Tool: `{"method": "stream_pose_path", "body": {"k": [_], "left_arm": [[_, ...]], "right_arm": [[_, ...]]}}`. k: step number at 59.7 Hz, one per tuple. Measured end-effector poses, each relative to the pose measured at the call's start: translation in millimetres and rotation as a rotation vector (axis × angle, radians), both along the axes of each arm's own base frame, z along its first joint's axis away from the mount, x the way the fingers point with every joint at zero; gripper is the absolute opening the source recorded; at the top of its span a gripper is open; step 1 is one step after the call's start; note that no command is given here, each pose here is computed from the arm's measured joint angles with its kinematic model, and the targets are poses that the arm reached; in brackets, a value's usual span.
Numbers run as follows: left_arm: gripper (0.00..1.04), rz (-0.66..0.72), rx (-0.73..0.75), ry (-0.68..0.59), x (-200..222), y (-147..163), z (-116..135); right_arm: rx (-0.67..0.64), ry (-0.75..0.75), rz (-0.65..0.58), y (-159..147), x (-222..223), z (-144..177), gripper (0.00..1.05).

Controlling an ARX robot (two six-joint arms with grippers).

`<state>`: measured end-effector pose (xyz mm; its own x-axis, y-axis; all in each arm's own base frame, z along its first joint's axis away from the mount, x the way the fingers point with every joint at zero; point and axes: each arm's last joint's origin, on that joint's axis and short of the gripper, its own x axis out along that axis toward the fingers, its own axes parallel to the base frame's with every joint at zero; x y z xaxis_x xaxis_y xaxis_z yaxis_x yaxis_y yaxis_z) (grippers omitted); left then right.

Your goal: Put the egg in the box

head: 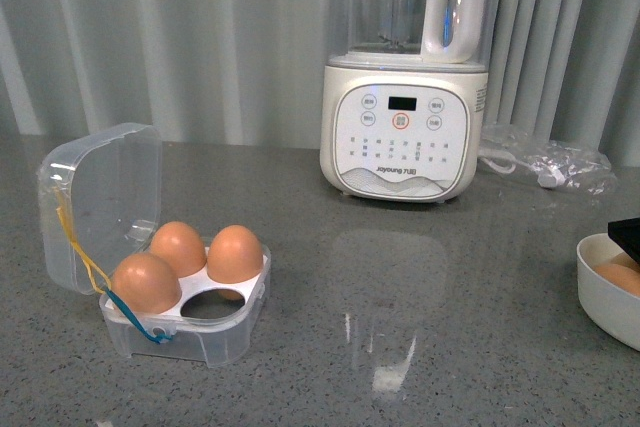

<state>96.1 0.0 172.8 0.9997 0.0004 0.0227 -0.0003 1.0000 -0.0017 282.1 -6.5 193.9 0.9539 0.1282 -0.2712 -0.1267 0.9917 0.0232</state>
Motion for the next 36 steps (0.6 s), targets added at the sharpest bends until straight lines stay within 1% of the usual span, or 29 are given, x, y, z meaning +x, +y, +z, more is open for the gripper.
{"method": "stream_pose_path", "body": {"k": [20, 25, 36], "left_arm": [[0.98, 0.000, 0.000, 0.000, 0.0, 0.0, 0.0], [0.98, 0.000, 0.000, 0.000, 0.0, 0.0, 0.0], [0.98, 0.000, 0.000, 0.000, 0.0, 0.0, 0.0]], "right_arm": [[-0.002, 0.007, -0.001, -0.4, 1.5, -3.1, 0.97], [-0.003, 0.007, -0.001, -0.4, 1.6, -3.4, 0.86], [-0.004, 0.006, 0.000, -0.4, 1.6, -3.4, 0.56]]}}
